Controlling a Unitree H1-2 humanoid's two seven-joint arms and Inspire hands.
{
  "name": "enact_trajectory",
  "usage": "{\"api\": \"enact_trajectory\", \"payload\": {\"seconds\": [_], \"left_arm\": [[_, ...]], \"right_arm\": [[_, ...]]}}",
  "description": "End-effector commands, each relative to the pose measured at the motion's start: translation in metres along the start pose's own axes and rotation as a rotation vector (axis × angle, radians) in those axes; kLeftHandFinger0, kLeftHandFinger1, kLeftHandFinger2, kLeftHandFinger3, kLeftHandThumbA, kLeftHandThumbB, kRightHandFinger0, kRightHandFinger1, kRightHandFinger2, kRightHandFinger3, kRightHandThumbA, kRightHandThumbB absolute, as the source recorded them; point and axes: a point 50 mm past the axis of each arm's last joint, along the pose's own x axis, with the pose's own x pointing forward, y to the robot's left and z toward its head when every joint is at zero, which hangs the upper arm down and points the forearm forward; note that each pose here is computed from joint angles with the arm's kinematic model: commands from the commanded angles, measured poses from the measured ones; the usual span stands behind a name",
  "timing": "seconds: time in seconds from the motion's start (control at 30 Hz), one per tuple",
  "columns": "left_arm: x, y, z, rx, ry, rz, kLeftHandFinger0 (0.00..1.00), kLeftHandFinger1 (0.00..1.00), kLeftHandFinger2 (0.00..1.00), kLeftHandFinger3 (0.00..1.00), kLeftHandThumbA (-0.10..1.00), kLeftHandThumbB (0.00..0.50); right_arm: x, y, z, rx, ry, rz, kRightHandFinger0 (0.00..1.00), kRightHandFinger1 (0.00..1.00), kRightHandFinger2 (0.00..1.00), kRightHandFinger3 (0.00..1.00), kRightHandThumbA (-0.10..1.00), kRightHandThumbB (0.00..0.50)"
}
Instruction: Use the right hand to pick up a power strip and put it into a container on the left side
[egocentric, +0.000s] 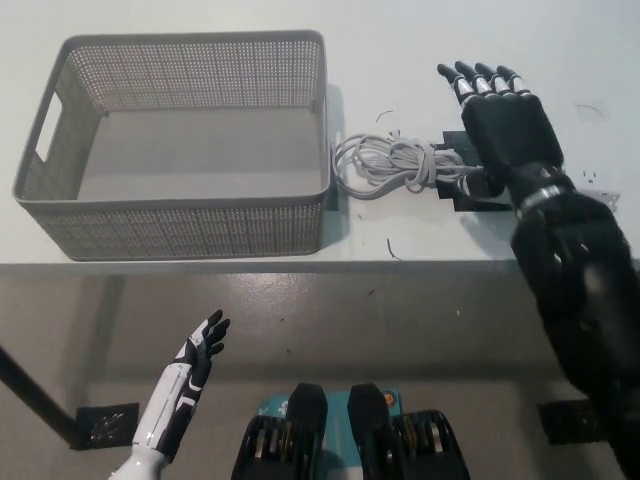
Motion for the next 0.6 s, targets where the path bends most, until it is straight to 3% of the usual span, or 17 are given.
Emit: {"api": "enact_trajectory", "payload": {"seconds": [0.0,0.23,0.57], "left_arm": [[0.003,0.007,0.014,0.037,-0.096,-0.004,1.00,1.00,1.00,1.00,1.00,0.267],[0.002,0.007,0.013,0.026,-0.093,-0.002,1.00,1.00,1.00,1.00,1.00,0.256],[0.002,0.008,0.013,0.036,-0.093,-0.004,1.00,1.00,1.00,1.00,1.00,0.249]], "right_arm": [[0.024,-0.022,0.002,-0.065,0.109,-0.087,1.00,1.00,1.00,1.00,0.93,0.434],[0.044,0.005,-0.006,-0.056,0.159,-0.018,1.00,1.00,1.00,1.00,0.83,0.434],[0.060,0.046,-0.016,-0.056,0.190,0.043,1.00,1.00,1.00,1.00,0.82,0.457]]}}
